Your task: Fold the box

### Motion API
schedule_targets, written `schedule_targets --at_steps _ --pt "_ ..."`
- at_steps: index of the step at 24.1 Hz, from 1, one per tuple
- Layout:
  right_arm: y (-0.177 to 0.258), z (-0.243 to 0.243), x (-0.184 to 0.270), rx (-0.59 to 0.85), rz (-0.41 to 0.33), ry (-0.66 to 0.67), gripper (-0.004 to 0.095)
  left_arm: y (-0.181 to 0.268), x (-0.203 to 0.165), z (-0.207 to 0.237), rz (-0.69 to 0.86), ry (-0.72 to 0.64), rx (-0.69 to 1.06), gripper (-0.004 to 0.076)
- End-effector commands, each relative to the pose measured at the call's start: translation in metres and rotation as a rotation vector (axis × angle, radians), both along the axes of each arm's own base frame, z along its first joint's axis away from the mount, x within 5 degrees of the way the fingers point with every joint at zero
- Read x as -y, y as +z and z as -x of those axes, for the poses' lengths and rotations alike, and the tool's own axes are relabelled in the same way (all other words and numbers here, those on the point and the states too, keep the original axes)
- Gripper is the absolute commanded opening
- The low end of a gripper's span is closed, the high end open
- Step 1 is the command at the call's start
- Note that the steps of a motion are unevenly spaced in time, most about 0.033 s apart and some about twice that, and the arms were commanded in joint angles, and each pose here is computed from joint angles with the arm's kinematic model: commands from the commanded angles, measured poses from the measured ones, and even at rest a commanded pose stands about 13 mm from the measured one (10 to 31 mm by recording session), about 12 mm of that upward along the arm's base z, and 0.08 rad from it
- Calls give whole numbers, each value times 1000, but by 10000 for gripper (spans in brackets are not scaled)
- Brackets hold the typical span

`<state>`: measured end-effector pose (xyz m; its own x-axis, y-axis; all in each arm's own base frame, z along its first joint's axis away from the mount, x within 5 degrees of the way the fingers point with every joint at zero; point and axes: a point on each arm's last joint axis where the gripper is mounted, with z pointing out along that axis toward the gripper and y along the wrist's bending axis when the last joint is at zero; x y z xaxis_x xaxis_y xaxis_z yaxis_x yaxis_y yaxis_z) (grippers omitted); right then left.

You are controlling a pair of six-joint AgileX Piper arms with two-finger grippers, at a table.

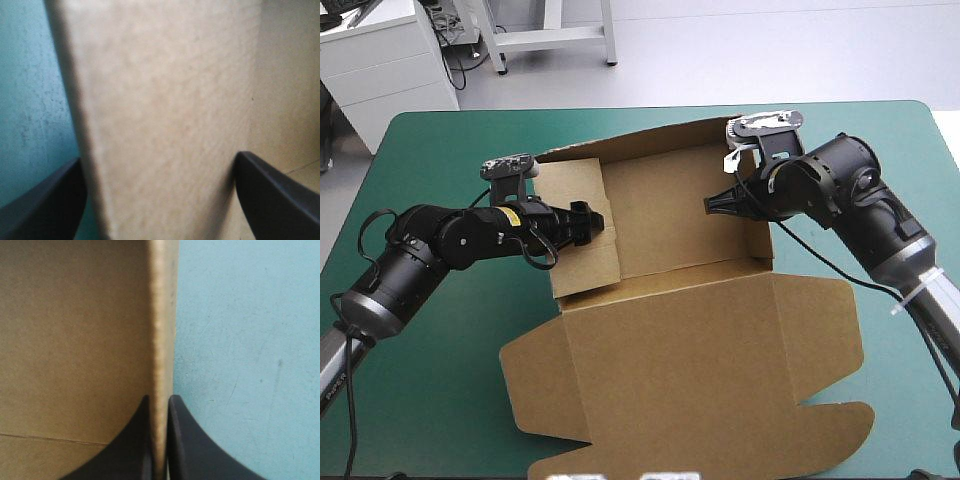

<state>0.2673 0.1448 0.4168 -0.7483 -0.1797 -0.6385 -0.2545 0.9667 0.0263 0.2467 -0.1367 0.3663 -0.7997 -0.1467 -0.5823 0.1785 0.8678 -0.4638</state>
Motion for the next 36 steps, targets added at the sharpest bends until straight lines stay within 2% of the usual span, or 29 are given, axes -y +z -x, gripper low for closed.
schedule_targets --at_steps 1,5,7,9,11,12,23,25,29,32,36 --pt "24 7 4 109 -57 4 -4 23 -1 6 68 10 97 534" --pt "24 7 4 105 -56 3 -4 23 -2 7 67 9 95 498" --pt "23 7 4 102 -54 2 -4 23 -2 7 65 9 96 442" --pt "23 7 5 100 -53 2 -4 23 -2 7 62 8 98 275" --pt "23 7 5 99 -52 2 -4 24 -2 6 61 6 104 42" --pt "23 7 5 99 -52 2 -4 24 -2 6 53 2 111 -24" --pt "22 7 5 90 -48 0 -4 23 -1 4 43 -5 126 -32" --pt "16 6 5 50 -25 -8 -4 22 1 -2 9 -14 110 -33" --pt "-9 -18 17 -83 42 -54 -4 15 10 -34 -174 -50 12 -33" --pt "-34 -43 26 -185 42 -65 -5 -1 24 -67 -250 -67 -81 -32" --pt "-55 -61 33 -252 34 -64 -4 -20 36 -93 -281 -79 -149 -32"
